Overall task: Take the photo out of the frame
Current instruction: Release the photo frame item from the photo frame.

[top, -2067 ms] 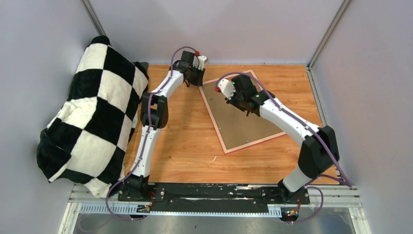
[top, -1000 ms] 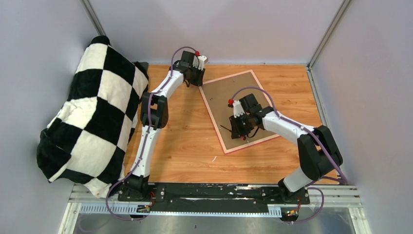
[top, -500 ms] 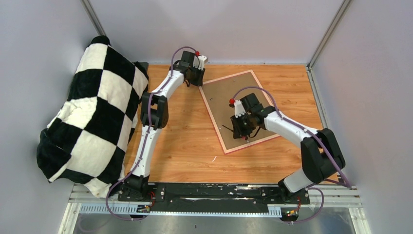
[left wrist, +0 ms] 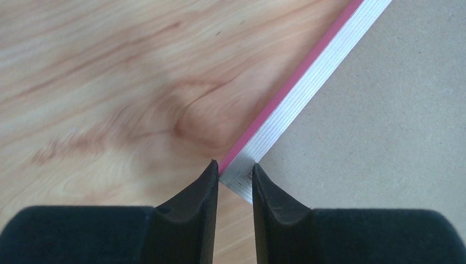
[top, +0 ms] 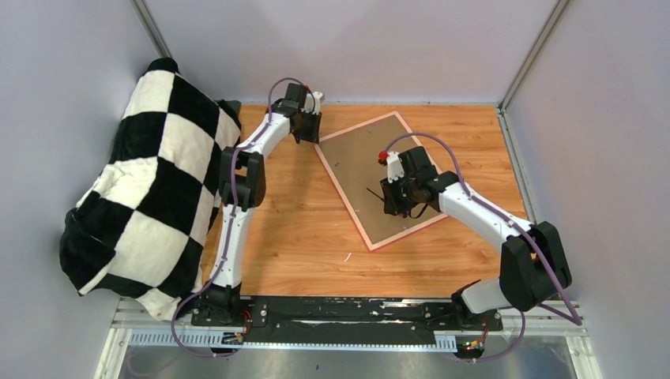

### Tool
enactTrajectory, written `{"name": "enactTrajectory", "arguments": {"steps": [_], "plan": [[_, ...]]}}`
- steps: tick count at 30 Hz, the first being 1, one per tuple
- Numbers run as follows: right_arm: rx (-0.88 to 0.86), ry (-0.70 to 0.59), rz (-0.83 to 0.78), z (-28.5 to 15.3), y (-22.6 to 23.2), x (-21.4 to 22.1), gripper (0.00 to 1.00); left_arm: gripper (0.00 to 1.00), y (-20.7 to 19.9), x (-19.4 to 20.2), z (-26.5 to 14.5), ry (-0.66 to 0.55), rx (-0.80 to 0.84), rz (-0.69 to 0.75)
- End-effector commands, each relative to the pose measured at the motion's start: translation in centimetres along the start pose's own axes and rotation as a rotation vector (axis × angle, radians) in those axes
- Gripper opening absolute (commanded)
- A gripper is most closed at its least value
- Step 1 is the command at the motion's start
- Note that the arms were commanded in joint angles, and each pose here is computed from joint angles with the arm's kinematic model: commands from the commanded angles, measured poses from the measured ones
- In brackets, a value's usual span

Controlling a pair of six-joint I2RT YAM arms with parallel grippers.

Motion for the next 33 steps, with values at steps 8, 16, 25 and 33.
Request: {"name": "enactTrajectory", "arguments": {"steps": [8, 16, 25, 33], "plan": [[0.0, -0.009, -0.011, 0.4, -0.4, 0.0, 0.0, 0.0, 7.1, 4.1, -4.3, 0.133, -0.147, -0.227], [-0.079, 0.04, -0.071, 2.0, 1.9, 0.8, 0.0, 0.36, 5.4, 3.6, -5.2, -0.002, -0.031, -0.217], [-0.108, 0.091, -0.152, 3.0, 3.5, 1.4, 0.0, 0.44, 4.5, 3.5, -4.8, -0.004, 0.066, -0.177], [-0.126, 0.104, -0.149, 2.8, 3.9, 1.7, 0.0, 0.41, 4.5, 5.6, -3.6, 0.03, 0.042, -0.239]]}}
Point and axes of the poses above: each gripper's point midway between its finger pads, its own z axis out along the fingers, its own y axis along the line the jaws close on, x = y × z, the point moved 5 cm from there along -z, back along the fingers, and after that the axes turned 11 degrees about -z, right-handed, at the moved point
